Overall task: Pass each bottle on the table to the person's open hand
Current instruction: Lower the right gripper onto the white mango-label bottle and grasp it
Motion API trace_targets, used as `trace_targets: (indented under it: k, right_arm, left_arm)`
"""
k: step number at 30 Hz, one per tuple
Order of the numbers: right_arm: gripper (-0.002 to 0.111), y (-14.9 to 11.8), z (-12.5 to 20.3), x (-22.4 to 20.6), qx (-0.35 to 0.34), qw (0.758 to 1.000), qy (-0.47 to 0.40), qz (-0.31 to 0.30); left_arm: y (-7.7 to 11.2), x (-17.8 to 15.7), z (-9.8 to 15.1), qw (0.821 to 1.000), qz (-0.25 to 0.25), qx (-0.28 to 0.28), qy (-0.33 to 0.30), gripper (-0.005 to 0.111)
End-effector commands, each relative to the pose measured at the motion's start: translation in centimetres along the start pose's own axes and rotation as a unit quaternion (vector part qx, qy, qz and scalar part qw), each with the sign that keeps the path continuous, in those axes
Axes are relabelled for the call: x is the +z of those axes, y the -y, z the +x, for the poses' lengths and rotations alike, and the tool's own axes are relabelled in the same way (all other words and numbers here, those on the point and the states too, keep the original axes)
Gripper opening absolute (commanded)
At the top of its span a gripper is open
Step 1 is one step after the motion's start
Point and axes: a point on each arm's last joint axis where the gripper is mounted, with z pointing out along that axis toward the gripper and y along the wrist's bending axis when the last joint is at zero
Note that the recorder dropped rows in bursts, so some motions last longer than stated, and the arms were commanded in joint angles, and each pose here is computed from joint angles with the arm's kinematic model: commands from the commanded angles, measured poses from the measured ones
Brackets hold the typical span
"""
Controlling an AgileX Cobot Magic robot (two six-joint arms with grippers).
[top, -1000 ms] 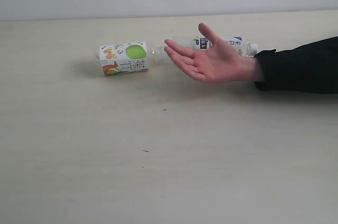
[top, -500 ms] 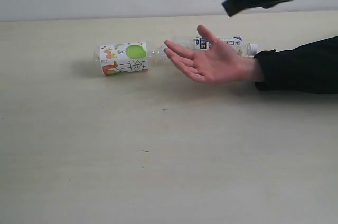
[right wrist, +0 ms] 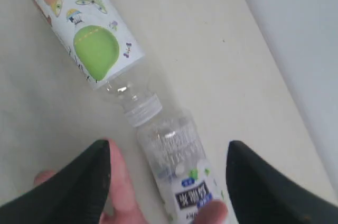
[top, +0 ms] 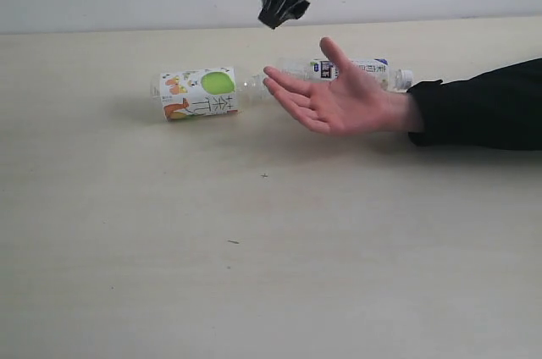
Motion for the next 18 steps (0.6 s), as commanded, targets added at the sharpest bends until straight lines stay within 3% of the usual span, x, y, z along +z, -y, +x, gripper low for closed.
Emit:
trace_targets:
  k: [1, 6, 12, 18]
  right_arm:
    - [0.063, -1.2, -1.8, 2.4, -0.096, 0.995, 0.034, 0.023]
    - [0.063, -1.7, -2.8, 3.1, -0.118, 0.99, 0.066, 0.043]
    - [0.076, -2.6, -2.5, 4.6, -0.238, 0.97, 0.044, 0.028]
    - [0.077, -3.8, -2.0, 7.1, -0.255, 0.967, 0.031, 0.002]
  left_arm:
    - [0.0, 0.0, 0.0, 1.0, -0.001, -0.001, 0.003, 0.003]
    - [0.0, 0.0, 0.0, 1.0, -0.001, -0.001, 0.003, 0.003]
    - [0.0, 0.0, 0.0, 1.0, -0.001, -0.001, 0.003, 0.003]
    - [0.0, 0.0, 0.0, 1.0, -0.001, -0.002, 0.003, 0.003]
